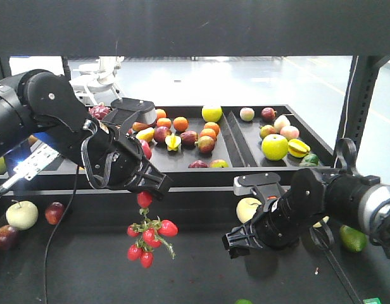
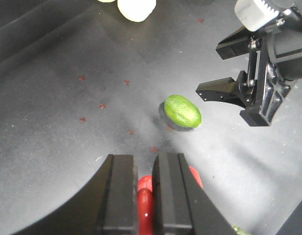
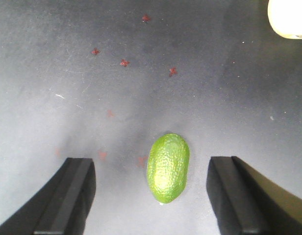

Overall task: Pick snacks and fruit into basket
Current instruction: 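Lower the open right gripper over the green lime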

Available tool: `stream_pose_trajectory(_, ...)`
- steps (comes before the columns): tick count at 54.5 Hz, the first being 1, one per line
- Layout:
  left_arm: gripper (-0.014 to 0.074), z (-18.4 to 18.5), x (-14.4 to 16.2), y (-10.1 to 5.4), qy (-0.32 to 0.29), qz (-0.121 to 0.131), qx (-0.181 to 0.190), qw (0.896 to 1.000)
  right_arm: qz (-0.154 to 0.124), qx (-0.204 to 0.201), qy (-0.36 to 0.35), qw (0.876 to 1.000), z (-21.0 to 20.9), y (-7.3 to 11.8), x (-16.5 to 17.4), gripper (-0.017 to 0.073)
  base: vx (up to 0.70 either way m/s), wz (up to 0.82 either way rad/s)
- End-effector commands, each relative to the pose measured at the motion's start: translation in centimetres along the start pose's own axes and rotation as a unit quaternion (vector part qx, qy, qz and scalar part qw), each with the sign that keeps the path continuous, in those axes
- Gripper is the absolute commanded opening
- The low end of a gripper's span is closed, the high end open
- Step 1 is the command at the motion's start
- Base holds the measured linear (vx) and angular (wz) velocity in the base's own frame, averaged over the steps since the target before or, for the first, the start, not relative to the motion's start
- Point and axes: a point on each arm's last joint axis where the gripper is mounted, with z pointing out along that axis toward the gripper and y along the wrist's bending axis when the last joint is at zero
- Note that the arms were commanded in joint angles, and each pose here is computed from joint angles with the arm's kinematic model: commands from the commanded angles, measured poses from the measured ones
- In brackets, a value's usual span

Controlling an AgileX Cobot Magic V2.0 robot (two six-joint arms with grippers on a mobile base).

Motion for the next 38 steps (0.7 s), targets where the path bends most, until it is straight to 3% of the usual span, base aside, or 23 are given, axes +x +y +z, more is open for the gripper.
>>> stream_pose_trajectory(1,-0.0006,-3.4,-1.2,-0.9,-0.07,0.004,-0.003,0.998,-0.003,0.005,-0.051,0.999,-1.7,-0.1,-1.5,0.0519,0.0,0.0)
stream_pose_trajectory(38,-0.0006,-3.4,-1.2,-0.9,-0.07,0.004,-0.004,0.998,0.006,0.017,-0.009,1.0,2.9,-0.8,-0.4,0.0519,0.0,0.0)
